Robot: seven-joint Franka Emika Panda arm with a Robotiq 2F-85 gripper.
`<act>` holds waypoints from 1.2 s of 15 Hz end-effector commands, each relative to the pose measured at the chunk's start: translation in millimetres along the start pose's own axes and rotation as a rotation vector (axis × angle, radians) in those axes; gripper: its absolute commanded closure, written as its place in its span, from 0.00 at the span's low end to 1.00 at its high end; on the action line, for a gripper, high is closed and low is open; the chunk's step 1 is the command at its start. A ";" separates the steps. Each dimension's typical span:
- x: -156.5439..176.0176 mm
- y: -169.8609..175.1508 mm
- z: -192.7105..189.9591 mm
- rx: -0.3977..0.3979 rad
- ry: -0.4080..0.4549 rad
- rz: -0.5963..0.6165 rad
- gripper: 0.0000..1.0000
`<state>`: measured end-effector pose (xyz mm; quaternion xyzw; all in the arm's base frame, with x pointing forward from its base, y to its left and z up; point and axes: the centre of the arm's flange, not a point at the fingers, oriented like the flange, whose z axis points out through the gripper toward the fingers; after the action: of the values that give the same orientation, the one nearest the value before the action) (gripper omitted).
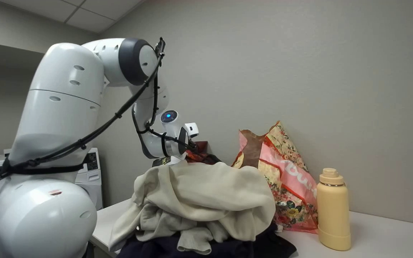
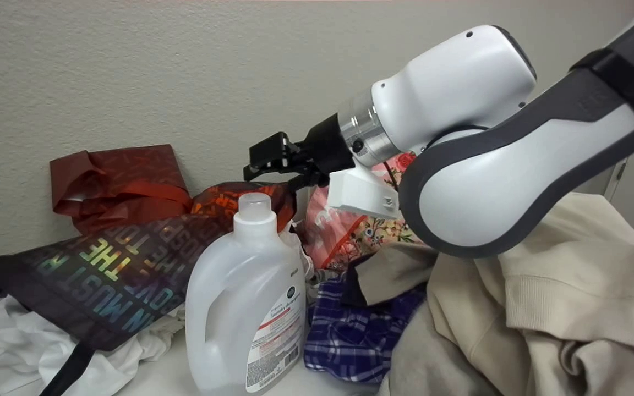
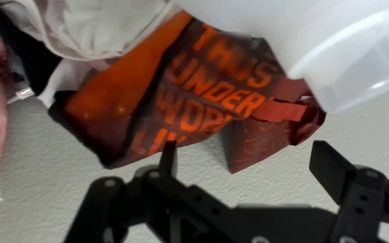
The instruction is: Move the white bottle of detergent to the left
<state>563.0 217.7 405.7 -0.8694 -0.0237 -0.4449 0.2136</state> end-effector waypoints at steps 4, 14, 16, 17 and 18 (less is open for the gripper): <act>8.8 56.2 -75.3 -0.146 0.042 0.045 0.00; 75.2 103.0 -145.8 -0.320 0.104 0.119 0.00; 87.2 119.8 -168.0 -0.353 0.110 0.167 0.00; 91.9 125.8 -180.4 -0.363 0.114 0.179 0.00; 97.1 132.4 -193.8 -0.376 0.123 0.191 0.00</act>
<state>526.8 40.2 504.9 -0.8645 0.1299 -0.4758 0.0967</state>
